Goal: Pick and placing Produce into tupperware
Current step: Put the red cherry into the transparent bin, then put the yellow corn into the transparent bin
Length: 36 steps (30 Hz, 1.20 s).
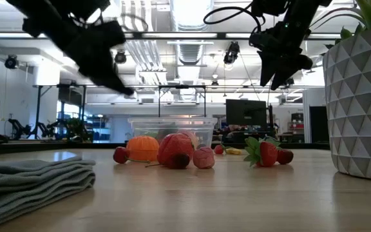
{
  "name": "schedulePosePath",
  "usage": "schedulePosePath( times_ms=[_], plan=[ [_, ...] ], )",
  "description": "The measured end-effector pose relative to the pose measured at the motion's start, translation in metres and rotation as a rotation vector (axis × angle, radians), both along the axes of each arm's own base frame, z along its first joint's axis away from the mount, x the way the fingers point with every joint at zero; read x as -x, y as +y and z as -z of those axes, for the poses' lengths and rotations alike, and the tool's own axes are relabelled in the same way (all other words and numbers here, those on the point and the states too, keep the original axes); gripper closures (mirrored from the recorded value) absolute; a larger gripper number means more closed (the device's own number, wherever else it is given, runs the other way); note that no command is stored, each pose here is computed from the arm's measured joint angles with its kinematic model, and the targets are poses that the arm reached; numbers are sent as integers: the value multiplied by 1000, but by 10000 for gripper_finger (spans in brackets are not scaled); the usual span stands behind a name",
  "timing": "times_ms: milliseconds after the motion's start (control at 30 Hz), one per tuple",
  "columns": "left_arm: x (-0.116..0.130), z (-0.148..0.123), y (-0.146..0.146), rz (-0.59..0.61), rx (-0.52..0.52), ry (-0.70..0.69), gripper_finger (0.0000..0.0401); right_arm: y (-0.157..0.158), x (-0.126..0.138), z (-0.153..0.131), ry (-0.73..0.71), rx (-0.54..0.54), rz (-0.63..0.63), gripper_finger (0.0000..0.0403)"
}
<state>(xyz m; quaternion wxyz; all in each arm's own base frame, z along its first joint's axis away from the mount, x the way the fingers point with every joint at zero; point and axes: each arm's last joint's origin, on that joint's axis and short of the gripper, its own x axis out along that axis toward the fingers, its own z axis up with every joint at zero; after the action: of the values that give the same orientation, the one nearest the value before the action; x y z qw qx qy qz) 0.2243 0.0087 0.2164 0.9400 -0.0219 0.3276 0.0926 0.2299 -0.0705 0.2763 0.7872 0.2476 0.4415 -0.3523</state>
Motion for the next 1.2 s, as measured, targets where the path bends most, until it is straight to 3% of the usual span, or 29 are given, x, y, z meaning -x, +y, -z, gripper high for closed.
schedulePosePath(
  times_ms=[133,300,633,833,933,1067,1200],
  plan=[
    [-4,-23,11,-69,-23,-112,357,0,0,0,5,6,-14,207],
    [-25,-22,23,-77,-52,-52,347,-1,-1,1,12,10,-14,207],
    [-70,-10,31,-130,18,71,237,-1,-1,3,17,4,-4,207],
    [-65,-16,31,-138,22,212,176,0,-3,3,-3,-29,-41,207],
    [-55,-27,29,-139,22,214,168,1,-7,5,8,-24,-185,207],
    [-42,-45,28,-147,23,142,166,-4,-16,22,126,31,-346,207],
    [-26,-55,27,-221,41,104,166,-14,-31,50,225,-13,-369,207]
  ],
)
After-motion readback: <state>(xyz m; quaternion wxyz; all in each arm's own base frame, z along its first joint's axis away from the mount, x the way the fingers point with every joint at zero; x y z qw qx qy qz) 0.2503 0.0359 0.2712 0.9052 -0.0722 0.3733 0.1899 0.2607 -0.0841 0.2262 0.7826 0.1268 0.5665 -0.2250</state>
